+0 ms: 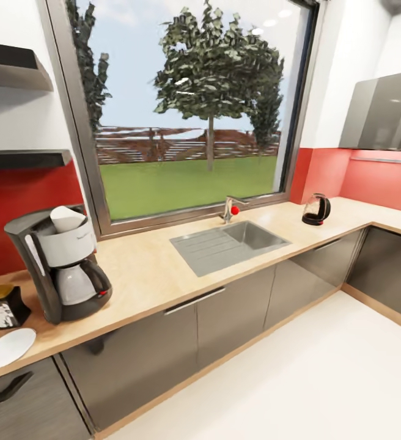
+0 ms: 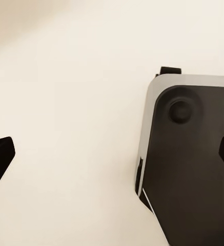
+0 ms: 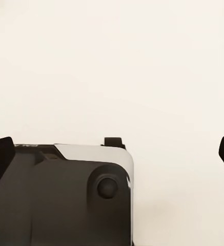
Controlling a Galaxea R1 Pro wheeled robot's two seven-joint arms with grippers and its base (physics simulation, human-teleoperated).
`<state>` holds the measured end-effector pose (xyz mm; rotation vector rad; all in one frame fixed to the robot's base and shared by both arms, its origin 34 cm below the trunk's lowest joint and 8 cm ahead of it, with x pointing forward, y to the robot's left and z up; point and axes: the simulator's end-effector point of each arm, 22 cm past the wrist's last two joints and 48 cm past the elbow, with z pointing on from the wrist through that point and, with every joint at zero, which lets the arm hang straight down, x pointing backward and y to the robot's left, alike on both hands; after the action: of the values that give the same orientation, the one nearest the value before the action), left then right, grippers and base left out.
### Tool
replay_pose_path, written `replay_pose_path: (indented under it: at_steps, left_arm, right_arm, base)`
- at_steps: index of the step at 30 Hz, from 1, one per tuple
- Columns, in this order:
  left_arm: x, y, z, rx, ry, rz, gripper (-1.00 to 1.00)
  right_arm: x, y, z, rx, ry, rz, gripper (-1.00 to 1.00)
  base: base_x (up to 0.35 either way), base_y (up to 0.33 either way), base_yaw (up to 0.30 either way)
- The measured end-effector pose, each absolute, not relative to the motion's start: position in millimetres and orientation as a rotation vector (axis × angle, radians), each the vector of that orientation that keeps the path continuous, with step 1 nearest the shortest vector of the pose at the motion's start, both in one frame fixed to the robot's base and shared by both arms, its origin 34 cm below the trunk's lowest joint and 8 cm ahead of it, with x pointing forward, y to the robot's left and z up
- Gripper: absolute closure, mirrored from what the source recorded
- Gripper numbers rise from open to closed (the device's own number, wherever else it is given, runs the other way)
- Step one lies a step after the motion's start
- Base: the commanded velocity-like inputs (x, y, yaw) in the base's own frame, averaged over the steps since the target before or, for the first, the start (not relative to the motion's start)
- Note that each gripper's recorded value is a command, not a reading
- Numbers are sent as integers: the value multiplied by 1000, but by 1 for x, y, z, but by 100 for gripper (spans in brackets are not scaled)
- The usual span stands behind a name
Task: Set up a coffee station on the kitchen countertop: keep the coffee maker on the countertop, move the bottle of coffee from the kitchen shelf to the counter next to the coffee maker, place a paper coffee filter on top of the coffee maker, put the saucer next to the coffee maker with the coffee cup on the saucer, and place the electric kettle next to the coffee maker.
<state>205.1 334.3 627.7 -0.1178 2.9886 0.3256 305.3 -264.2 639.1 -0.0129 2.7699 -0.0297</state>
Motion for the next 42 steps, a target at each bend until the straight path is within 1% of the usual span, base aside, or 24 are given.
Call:
replay_pose_path:
  at_steps: [7,16,29,36,42]
  left_arm:
    - [206,333,628,-123,2986,324,-100]
    - [207,333,628,-122,2983,322,-100]
    - [215,334,629,-124,2944,320,-100]
    - [215,333,629,-125,2946,309,-100]
    - [215,333,629,-125,2946,309,-100]
  right_arm:
    - [306,-265,639,1,2769,-32,-100]
    - [305,-270,639,150,2767,-30,-100]
    - [305,-270,639,157,2766,-30,-100]
    - [305,-270,639,158,2767,-33,-100]
    - [304,-271,639,156,2770,-34,-100]
  base:
    - [281,-159,-300]
    - [282,-164,-300]
    - [280,-167,-299]
    - [280,-167,-187]
    - [280,-167,-279]
